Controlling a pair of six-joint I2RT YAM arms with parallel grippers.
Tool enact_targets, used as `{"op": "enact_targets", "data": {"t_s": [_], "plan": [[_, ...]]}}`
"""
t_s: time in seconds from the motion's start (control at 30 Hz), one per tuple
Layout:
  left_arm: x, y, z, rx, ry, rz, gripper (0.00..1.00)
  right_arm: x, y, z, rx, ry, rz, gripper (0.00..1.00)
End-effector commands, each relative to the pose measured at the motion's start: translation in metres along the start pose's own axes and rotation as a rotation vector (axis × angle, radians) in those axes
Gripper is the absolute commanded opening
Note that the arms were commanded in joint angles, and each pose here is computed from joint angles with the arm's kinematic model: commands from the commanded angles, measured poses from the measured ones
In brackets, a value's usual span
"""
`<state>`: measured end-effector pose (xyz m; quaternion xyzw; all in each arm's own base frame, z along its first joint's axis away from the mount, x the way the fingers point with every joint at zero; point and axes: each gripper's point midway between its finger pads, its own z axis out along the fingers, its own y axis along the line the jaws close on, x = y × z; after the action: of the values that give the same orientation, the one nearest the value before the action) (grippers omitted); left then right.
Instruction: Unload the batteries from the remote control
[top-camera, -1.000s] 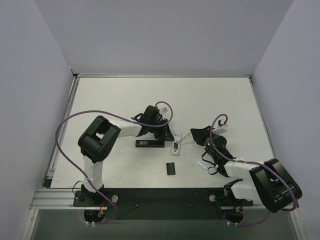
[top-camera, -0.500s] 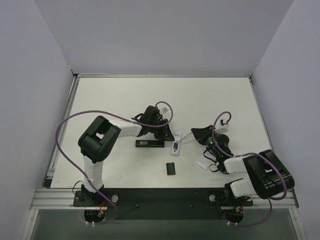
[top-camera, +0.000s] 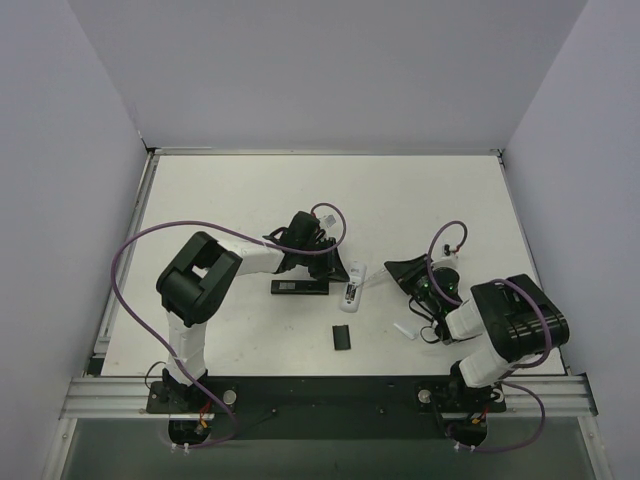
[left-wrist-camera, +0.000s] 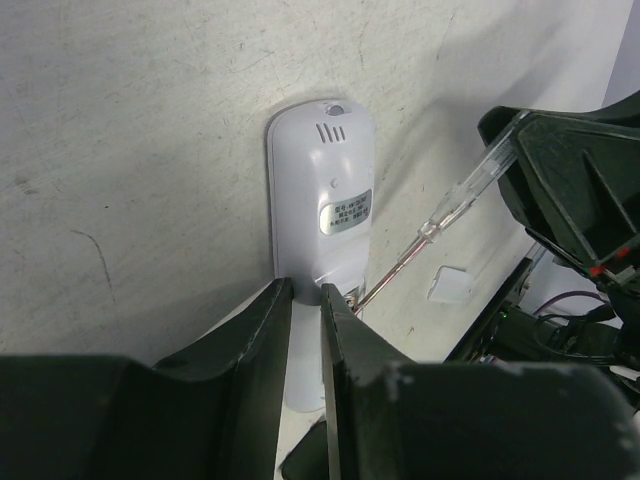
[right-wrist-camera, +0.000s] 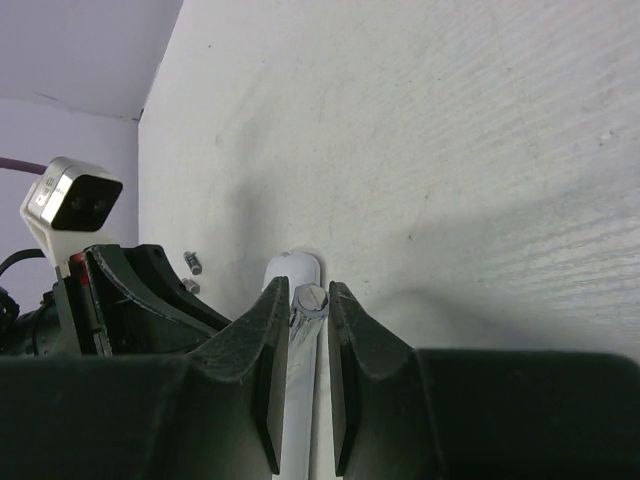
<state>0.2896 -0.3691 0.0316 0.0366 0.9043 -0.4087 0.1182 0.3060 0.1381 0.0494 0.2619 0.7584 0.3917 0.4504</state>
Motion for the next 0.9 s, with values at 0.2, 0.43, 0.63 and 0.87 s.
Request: {"op": "enact_targets", "data": {"t_s": [0.2, 0.43, 0.63, 0.87], "plan": [[0.025, -0.011, 0.003, 0.013, 0.068, 0.015, 0.29, 0.001, 0.033, 0.001, -0.168, 0.020, -0.019, 0.00], [0.024, -0.011, 0.001, 0.003, 0.067, 0.027, 0.29, -0.007, 0.042, 0.006, -0.173, 0.007, -0.026, 0.00], [0.016, -0.012, -0.004, -0.028, 0.053, 0.041, 0.30, -0.013, 0.051, 0.009, -0.177, 0.003, -0.042, 0.00], [-0.004, -0.019, -0.014, -0.029, 0.008, 0.047, 0.30, -0.017, 0.058, 0.011, -0.174, 0.007, -0.061, 0.00]]}}
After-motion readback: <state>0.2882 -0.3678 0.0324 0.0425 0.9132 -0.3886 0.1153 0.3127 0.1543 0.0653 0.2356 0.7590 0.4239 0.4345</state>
